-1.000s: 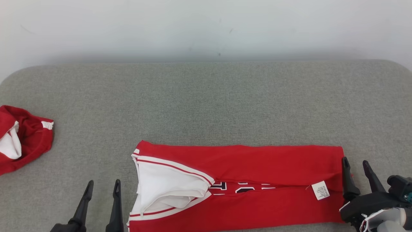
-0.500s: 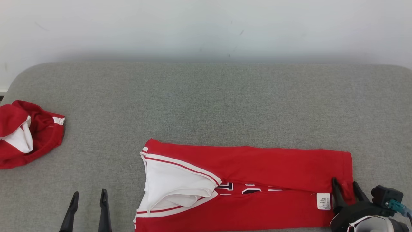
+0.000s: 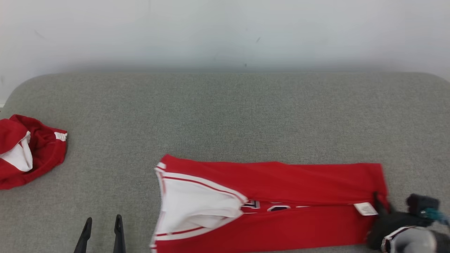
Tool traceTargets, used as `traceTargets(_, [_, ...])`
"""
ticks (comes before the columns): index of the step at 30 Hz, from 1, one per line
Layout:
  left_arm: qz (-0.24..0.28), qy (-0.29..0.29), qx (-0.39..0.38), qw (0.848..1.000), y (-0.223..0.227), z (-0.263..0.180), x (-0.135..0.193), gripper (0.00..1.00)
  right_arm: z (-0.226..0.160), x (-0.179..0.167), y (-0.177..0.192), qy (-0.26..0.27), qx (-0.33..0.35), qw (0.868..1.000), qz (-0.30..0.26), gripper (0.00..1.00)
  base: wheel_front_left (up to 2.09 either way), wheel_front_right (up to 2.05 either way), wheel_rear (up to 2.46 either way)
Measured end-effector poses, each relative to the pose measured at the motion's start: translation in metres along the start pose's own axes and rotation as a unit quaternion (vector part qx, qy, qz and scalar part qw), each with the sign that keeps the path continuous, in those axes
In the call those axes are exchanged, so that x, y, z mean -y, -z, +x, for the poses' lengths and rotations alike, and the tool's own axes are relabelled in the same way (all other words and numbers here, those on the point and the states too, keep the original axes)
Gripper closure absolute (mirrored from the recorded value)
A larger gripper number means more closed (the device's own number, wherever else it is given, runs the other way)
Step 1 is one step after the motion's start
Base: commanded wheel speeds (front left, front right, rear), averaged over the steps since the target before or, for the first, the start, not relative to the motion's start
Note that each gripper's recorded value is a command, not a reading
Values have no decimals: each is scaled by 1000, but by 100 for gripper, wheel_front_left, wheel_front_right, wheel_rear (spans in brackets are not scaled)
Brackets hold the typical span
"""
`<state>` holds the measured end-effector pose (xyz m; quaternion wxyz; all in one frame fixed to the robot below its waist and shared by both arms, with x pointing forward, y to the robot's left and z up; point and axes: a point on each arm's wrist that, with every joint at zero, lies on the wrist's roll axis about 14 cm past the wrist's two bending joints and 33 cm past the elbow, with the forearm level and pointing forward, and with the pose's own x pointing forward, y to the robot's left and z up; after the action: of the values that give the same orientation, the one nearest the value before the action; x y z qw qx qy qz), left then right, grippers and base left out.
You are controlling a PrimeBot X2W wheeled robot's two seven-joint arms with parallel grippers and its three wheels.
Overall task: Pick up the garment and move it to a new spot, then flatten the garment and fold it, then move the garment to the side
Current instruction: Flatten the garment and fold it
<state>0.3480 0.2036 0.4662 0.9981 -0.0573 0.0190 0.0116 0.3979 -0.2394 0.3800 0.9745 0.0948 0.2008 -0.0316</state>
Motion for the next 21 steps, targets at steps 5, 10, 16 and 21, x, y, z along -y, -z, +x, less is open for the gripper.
traceTargets(5, [0,6,-3,1000,2,-3,4,0,-6,48,-28,45,26,998,-29,100,0,0,0])
traceTargets(10, [4,2,-1,1000,1,-7,0,0,-12,59,-52,53,62,996,-35,100,0,0,0])
traceTargets(16, [6,1,-1,1000,0,-12,-1,0,-16,14,-68,-1,114,993,8,100,0,0,0])
traceTargets(21, [11,-2,5,1000,-4,-14,-3,0,-25,-53,-74,-90,129,986,61,100,0,0,0])
